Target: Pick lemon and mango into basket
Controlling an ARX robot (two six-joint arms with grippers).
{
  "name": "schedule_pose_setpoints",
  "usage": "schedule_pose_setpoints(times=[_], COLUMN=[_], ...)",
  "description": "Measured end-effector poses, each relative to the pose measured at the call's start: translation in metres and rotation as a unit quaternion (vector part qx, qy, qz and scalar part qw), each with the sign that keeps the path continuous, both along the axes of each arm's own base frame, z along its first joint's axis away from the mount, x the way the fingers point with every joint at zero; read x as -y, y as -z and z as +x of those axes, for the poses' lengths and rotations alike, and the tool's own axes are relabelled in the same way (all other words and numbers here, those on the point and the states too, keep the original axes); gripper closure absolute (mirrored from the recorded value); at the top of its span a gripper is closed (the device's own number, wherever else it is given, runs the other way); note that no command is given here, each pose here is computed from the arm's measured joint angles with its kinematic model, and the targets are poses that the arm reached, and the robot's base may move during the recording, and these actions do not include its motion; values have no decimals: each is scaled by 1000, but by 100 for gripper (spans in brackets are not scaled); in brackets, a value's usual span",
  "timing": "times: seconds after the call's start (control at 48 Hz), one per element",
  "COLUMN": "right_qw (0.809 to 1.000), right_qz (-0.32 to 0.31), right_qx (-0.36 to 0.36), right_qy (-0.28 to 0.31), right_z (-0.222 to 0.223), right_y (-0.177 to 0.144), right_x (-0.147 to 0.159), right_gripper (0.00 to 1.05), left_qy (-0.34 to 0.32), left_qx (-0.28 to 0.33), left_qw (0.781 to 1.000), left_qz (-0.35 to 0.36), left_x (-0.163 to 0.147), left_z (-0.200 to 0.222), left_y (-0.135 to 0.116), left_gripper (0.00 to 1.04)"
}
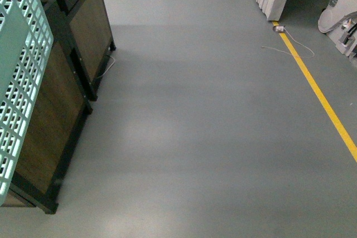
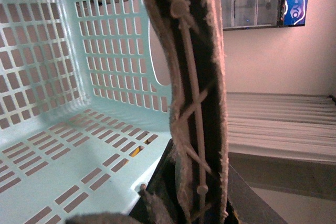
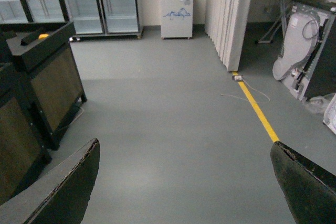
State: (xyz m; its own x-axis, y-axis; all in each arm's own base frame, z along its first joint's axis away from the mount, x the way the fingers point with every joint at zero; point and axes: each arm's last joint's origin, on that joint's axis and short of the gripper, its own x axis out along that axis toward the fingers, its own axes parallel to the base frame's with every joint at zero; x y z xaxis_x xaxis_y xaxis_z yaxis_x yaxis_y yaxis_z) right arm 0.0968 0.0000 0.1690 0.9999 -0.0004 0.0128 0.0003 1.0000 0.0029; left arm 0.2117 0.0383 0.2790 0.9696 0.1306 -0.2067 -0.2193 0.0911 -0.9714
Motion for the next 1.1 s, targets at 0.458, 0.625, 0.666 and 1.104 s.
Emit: schedule_pose_setpoints(times=[0.458, 0.625, 0.666, 1.104], right_qw=[1000, 1000, 1000, 1000], right_qz=[0, 0, 0, 0], right_qx=[0, 0, 0, 0], right_qy=[1, 0, -1, 0], right_z=[0, 0, 0, 0], right_y=[0, 0, 0, 0], right_x=[0, 0, 0, 0], right_gripper=[9, 9, 9, 9], left_qy=[1, 2, 2, 1], left_qx=[-1, -1, -1, -1], left_qw=[1000, 1000, 1000, 1000], left_qz=[1, 1, 1, 1], left_x=[0, 0, 0, 0], left_z=[0, 0, 0, 0], left_y=[0, 0, 0, 0], left_gripper=[98, 98, 98, 98])
